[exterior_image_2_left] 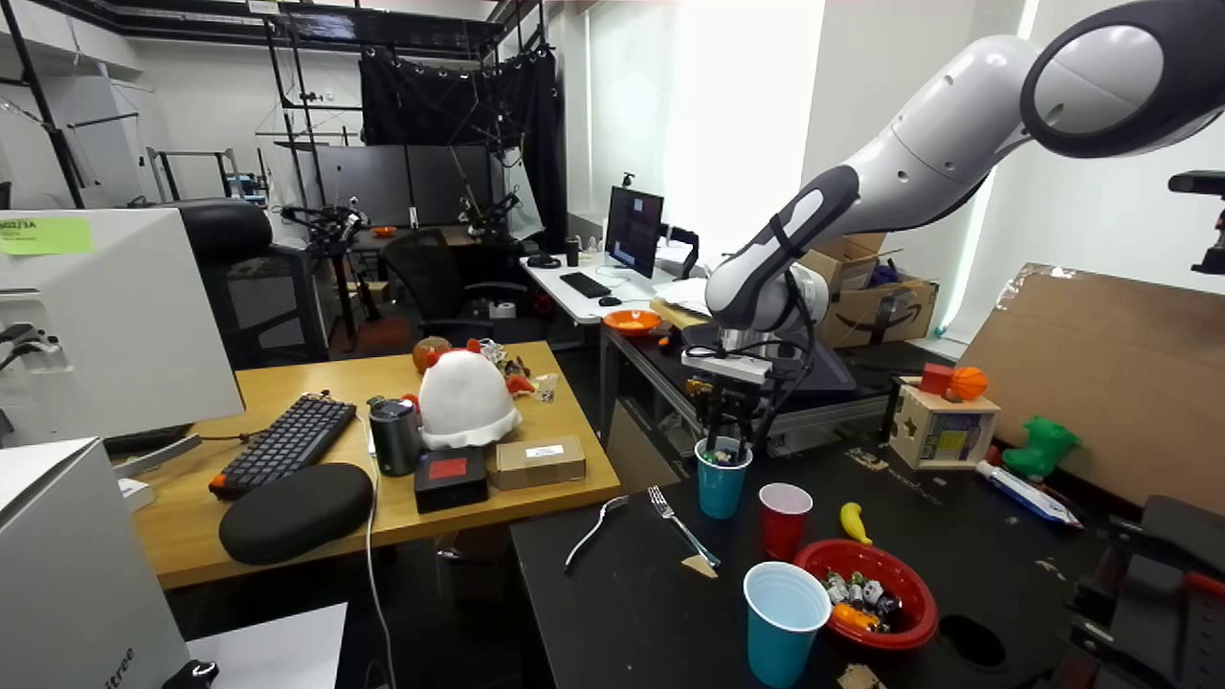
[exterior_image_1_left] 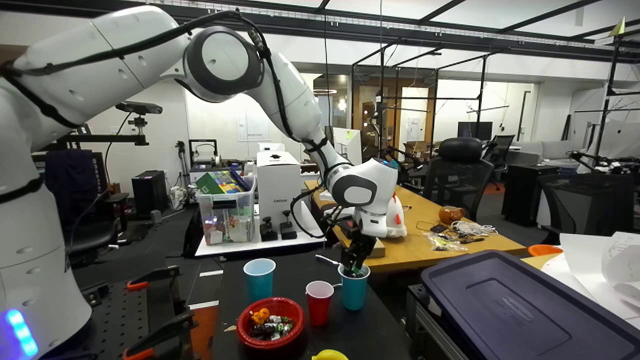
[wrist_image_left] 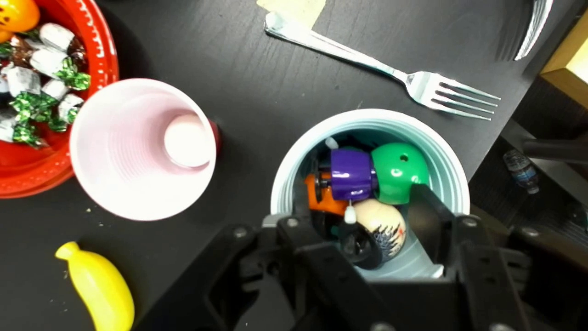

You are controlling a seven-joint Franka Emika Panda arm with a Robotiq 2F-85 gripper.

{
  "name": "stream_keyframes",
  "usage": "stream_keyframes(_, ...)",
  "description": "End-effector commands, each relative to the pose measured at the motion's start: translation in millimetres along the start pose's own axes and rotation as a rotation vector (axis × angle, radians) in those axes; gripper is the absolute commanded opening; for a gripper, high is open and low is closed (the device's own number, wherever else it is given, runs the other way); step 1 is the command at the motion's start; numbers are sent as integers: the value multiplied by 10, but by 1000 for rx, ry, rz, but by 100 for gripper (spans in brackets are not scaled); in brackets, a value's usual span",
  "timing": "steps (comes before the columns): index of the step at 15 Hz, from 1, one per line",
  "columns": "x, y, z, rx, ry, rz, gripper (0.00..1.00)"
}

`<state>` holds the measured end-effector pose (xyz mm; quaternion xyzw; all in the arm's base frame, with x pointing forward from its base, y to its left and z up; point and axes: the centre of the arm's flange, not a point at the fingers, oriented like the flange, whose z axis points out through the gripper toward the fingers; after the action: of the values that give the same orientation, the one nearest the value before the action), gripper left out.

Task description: Pick up some of the contents in the cup and put them in the bowl

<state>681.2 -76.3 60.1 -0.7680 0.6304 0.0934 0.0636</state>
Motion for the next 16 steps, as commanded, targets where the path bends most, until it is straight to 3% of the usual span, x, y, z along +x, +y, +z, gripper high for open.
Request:
stream_keyframes(1, 26, -93, 12, -2, -21, 2, 58)
stream_keyframes(16, 34, -130, 26, -21, 26, -23, 58)
